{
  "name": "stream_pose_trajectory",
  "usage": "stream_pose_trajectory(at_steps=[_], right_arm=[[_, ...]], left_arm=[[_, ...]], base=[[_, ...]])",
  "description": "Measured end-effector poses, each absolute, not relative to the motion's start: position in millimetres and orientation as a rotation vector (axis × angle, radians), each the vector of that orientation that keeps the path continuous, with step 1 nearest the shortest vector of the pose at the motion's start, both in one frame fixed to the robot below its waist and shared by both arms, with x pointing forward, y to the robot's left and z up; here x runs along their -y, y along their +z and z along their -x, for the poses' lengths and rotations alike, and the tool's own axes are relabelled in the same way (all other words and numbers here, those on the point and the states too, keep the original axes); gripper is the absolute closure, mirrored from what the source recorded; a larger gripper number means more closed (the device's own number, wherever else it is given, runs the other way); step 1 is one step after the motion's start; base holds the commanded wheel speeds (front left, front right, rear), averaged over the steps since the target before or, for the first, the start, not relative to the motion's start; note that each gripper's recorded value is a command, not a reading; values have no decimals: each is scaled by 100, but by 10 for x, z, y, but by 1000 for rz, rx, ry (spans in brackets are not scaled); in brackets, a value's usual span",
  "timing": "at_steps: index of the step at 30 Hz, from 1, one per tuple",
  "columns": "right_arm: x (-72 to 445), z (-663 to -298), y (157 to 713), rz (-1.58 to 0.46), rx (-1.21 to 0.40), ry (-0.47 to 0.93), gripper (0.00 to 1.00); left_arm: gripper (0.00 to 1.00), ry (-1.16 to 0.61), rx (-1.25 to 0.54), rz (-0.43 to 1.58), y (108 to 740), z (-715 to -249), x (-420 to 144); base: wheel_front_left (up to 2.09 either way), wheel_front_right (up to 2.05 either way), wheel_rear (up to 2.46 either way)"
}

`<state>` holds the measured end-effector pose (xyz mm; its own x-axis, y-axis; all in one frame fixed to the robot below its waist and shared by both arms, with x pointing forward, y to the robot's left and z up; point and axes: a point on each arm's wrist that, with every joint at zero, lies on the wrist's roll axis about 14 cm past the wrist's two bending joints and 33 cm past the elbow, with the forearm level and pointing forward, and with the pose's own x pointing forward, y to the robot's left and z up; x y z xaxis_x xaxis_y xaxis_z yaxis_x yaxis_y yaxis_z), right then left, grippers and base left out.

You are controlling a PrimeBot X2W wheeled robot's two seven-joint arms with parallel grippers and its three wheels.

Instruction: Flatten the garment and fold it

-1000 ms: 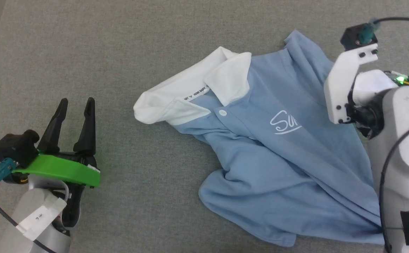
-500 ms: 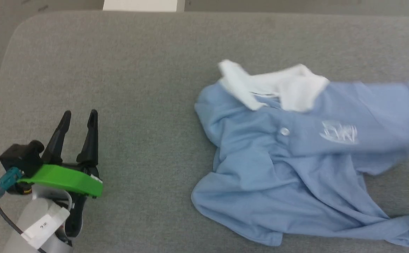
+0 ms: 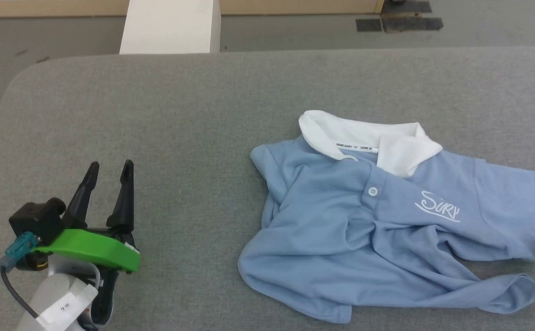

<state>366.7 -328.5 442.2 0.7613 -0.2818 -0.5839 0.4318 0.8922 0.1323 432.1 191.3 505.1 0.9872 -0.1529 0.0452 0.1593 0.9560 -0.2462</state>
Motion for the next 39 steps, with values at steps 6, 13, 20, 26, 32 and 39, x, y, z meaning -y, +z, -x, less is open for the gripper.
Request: stream_pose_trajectory(at_steps=[6,13,20,26,32,39], right_arm=[[3379,-3863,5193,-217,-178,-393,0],[3270,-3713,5158,-206,-136,-365,0],[3113,-3733,5114,-203,-146,-316,0],[3030,-3813,5050,-191,-169,-291,0],[3087,-3764,4928,-179,-208,-312,0],[3350,-3573,4767,-180,-235,-404,0]], left_arm=[[0,-160,46,251,5146,-4238,-1890],[0,-171,39,256,5189,-4120,-1808],[0,-302,-39,249,5262,-4346,-1339],[0,-472,-280,192,5212,-4745,-657],[0,-560,-617,40,4887,-4885,-197],[0,-579,-987,-205,4166,-4698,-232]], base=[[0,0,0],[0,0,0],[0,0,0],[0,0,0],[0,0,0],[0,0,0]])
